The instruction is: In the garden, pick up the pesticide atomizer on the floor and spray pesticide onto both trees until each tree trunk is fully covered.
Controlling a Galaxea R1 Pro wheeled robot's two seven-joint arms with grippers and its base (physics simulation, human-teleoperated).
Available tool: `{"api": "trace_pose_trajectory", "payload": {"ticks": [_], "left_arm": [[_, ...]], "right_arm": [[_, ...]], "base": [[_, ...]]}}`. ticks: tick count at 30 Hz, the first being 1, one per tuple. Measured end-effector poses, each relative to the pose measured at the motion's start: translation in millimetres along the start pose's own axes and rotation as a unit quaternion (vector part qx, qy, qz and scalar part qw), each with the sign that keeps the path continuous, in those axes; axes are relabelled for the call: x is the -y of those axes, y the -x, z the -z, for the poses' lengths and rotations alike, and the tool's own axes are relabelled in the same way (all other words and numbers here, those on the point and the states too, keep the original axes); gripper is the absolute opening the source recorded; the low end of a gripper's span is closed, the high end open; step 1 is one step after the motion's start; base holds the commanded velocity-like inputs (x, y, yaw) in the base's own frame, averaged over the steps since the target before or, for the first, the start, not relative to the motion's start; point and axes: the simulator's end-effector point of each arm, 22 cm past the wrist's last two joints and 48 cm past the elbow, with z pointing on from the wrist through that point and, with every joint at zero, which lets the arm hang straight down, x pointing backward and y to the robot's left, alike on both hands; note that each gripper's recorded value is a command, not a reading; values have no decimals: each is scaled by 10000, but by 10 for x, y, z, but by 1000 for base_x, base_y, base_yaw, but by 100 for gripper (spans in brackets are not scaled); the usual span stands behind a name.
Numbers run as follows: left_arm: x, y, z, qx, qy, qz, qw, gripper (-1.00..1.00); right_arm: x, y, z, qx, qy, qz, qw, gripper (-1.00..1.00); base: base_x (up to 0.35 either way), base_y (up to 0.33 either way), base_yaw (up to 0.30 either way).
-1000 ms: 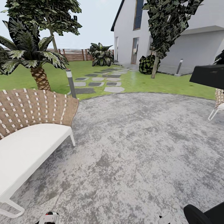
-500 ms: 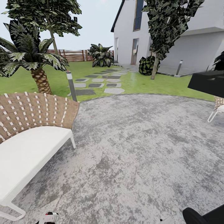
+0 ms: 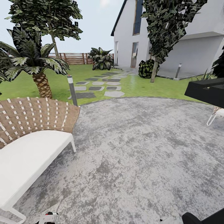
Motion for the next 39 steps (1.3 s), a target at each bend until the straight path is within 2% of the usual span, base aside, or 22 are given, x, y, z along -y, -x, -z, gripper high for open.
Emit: {"api": "trace_pose_trajectory", "payload": {"ticks": [12,26,39], "left_arm": [[-4,172,69,96,-3,1,10000,-100],[5,175,71,100,-6,9,9999,-100],[4,175,71,100,-5,9,9999,-100]], "right_arm": [[23,163,70,81,-22,18,10000,100],[22,168,71,87,-21,24,10000,100],[22,168,71,87,-20,24,10000,100]], "base": [[33,0,0],[324,4,0],[337,109,0]]}}
